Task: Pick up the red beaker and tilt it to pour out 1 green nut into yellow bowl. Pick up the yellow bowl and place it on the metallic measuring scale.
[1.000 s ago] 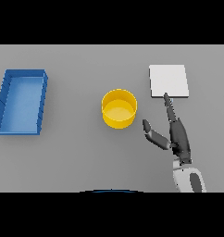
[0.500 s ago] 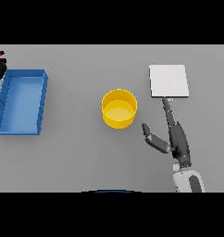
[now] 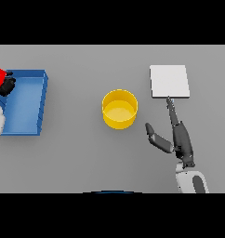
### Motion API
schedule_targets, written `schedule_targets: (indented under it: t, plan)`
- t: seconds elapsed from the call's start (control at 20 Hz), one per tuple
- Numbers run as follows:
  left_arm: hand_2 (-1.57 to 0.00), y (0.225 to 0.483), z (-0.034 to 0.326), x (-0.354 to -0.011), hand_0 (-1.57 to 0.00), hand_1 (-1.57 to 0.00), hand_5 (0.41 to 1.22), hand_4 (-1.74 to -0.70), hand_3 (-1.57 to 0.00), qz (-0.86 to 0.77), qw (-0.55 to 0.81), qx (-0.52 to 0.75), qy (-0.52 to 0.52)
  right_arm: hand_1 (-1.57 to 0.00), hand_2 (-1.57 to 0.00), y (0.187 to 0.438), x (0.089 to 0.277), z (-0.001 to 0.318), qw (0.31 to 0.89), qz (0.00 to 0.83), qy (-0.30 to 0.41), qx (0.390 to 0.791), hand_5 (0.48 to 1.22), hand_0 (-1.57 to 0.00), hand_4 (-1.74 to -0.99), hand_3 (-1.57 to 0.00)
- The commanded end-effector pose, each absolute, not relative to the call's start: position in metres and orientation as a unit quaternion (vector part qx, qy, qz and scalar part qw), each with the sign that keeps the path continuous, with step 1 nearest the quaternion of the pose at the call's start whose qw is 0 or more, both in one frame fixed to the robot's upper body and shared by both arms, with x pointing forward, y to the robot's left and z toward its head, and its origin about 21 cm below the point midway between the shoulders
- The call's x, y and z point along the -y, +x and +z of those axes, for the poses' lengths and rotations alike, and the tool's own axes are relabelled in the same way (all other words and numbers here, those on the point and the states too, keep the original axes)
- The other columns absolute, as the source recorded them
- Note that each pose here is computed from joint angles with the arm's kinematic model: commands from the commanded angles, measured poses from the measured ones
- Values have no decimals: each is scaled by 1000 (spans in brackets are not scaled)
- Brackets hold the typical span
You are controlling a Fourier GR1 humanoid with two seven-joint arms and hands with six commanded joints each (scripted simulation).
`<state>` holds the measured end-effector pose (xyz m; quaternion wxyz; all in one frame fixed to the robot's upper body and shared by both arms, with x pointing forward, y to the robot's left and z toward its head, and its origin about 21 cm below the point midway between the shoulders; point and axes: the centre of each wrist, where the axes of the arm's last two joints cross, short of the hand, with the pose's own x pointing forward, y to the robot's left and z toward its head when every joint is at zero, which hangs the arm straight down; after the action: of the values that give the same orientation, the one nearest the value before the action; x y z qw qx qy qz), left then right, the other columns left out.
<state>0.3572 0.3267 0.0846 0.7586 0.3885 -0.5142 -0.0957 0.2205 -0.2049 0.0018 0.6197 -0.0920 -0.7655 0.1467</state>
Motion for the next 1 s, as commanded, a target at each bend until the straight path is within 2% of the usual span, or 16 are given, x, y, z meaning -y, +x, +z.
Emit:
schedule_targets:
  t: [0.0, 0.1, 0.15, 0.25, 0.3, 0.4, 0.55, 0.65, 0.8, 0.95]
  plan:
    - [-1571, 356, 83, -327, -1571, -1571, 941, -1645, -1561, -105, 759, 510, 392, 1, 1, 220, 204, 3, 618, 147, -92, 767, 636, 1, -1021, 1]
    - [-1563, 349, 82, -326, -1571, -1571, 848, -1401, -1536, -118, 759, 504, 395, 1, 1, 223, 204, 4, 621, 145, -97, 764, 635, 1, -1017, 1]
    - [-1501, 348, 82, -326, -1571, -1543, 810, -1275, -1470, -122, 761, 501, 393, 1, 1, 224, 204, 2, 625, 144, -95, 761, 634, 1, -1012, 1]
    - [-1209, 345, 85, -329, -1393, -1215, 749, -1068, -1136, -133, 763, 500, 386, 1, 1, 222, 203, 1, 618, 140, -91, 768, 635, 1, -1007, 1]
    - [-1020, 344, 83, -328, -1207, -995, 720, -1002, -952, -137, 765, 497, 386, 1, 1, 221, 204, 0, 616, 142, -90, 770, 636, 1, -1004, 1]
    - [-652, 341, 78, -326, -772, -637, 677, -920, -614, -151, 770, 490, 379, 1, 1, 219, 203, -3, 619, 139, -87, 768, 634, 1, -1005, 1]
    - [-334, 344, 75, -330, -395, -325, 657, -836, -314, -186, 771, 473, 384, 1, 1, 219, 203, -1, 615, 143, -90, 771, 639, 1, -1011, 1]
    - [-213, 344, 68, -329, -252, -208, 657, -810, -201, -195, 770, 474, 381, 1, 1, 222, 204, 5, 611, 142, -92, 774, 639, 1, -1012, 1]
    - [-109, 342, 67, -330, -129, -106, 649, -790, -102, -198, 761, 488, 379, 1, 1, 221, 203, 6, 621, 154, -98, 762, 640, 1, -1021, 1]
    - [-55, 345, 72, -329, -65, -54, 657, -763, -52, -197, 747, 503, 387, 1, 1, 231, 208, 13, 616, 222, -86, 751, 669, 1, -1005, 1]
